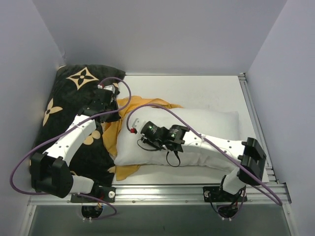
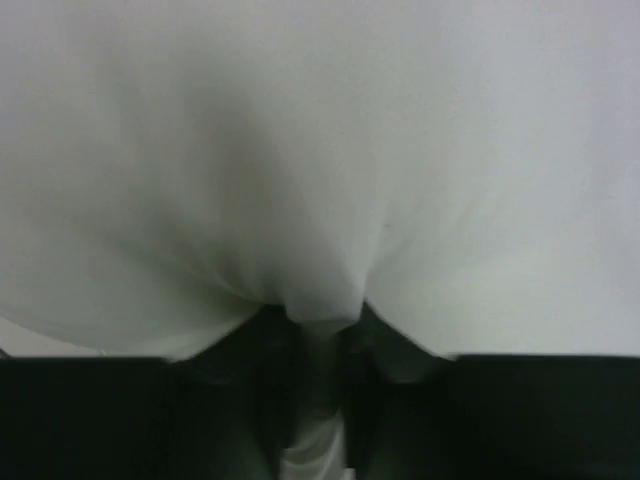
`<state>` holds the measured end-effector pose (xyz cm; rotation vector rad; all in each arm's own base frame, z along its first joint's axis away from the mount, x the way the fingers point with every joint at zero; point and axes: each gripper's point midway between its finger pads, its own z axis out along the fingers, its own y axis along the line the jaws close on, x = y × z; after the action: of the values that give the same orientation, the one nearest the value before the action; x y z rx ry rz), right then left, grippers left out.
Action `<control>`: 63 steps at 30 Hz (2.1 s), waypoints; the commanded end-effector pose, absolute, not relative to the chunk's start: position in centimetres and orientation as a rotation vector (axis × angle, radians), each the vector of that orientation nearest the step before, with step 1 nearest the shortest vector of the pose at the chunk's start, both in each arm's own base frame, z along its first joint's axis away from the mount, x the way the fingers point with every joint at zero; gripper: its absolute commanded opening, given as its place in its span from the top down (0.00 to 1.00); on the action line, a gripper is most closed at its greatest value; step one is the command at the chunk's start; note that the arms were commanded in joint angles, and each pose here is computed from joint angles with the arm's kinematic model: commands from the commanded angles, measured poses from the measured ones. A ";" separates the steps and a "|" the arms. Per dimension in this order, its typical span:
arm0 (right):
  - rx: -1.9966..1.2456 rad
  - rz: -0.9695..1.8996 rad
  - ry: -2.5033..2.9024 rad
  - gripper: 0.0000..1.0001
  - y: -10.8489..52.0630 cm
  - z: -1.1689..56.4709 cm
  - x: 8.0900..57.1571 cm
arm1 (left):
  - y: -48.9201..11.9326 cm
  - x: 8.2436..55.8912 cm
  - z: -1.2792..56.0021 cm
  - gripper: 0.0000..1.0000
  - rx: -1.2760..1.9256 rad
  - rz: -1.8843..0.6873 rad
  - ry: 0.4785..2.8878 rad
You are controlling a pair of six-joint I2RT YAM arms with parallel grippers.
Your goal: Remove the pillowcase from the pillow
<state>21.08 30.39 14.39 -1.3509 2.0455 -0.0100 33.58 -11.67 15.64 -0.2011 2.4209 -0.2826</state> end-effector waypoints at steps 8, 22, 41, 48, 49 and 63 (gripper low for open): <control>-0.784 0.004 2.309 1.00 25.7 19.7 28.5 | -12.7 35.5 21.1 1.00 -0.189 -0.388 2.251; -0.146 0.382 2.035 1.00 16.4 38.2 29.6 | -14.1 38.1 18.6 1.00 -0.260 -0.424 2.271; 0.191 0.573 1.851 1.00 12.1 44.2 31.0 | -18.5 37.5 9.7 1.00 -0.286 -0.455 2.412; 0.443 0.309 1.842 1.00 8.0 41.2 35.1 | -21.2 32.9 8.8 1.00 -0.191 -0.494 2.429; 0.458 0.288 1.838 1.00 7.8 40.8 35.8 | -21.2 32.6 8.8 1.00 -0.185 -0.498 2.422; 0.590 0.274 1.963 1.00 7.4 27.0 43.4 | -19.6 30.9 15.3 0.81 -0.082 -0.502 2.293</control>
<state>40.84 6.16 23.19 0.5858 2.1324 0.1335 30.36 -19.74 11.85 -0.1240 2.3744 -0.4976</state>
